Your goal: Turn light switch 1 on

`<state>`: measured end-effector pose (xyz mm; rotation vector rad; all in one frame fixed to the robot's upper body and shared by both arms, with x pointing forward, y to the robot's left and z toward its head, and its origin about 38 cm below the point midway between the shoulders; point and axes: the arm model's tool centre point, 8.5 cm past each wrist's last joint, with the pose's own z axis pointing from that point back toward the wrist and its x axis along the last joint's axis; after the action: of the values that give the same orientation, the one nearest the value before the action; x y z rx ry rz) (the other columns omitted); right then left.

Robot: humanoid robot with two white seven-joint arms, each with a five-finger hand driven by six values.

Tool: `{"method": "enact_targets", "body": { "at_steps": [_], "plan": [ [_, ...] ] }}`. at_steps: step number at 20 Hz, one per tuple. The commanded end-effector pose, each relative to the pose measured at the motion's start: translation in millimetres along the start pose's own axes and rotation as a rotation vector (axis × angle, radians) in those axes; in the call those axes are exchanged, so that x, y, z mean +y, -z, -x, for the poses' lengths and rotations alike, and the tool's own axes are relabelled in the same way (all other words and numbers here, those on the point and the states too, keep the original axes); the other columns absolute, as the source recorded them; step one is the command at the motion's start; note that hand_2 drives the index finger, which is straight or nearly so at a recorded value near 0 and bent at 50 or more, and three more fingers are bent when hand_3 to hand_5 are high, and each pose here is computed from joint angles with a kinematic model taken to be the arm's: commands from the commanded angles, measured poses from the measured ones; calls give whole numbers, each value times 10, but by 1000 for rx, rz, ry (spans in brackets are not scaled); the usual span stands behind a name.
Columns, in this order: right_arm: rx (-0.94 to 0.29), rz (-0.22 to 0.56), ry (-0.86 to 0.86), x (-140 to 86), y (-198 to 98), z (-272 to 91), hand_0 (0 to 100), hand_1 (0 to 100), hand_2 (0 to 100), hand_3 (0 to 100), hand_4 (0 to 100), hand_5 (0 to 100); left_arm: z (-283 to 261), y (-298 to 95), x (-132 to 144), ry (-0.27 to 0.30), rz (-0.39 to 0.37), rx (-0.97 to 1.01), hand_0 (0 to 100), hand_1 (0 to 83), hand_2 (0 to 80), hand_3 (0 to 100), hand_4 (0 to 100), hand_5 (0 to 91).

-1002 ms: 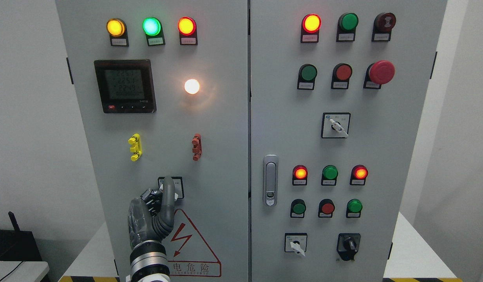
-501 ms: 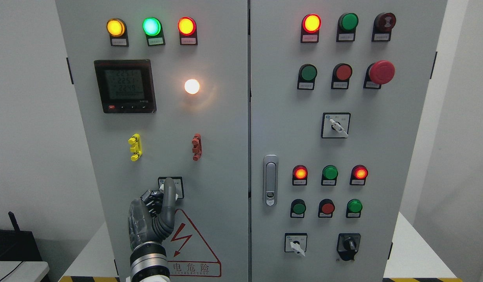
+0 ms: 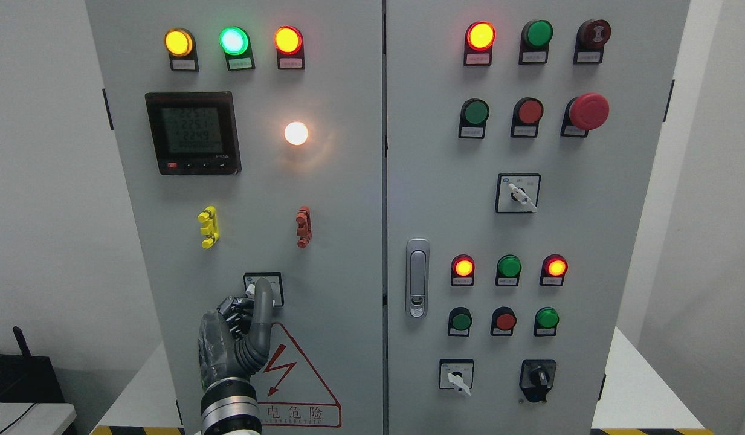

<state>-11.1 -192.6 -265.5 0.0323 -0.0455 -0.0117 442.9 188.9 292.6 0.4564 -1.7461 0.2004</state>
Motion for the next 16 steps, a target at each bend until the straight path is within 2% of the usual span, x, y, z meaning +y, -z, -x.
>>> {"method": "enact_targets", "body": {
  "at_steps": [1,16],
  "plan": [
    [1,-3,6,10,0,1,120,389,0,0,0,0,-8,-60,40,-8,1,-8,183,254,610,955,941,863],
    [1,-3,6,10,0,1,120,389,0,0,0,0,71,-258,266,-40,-17,-47,162,278,637,975,958,864]
  ]
}}
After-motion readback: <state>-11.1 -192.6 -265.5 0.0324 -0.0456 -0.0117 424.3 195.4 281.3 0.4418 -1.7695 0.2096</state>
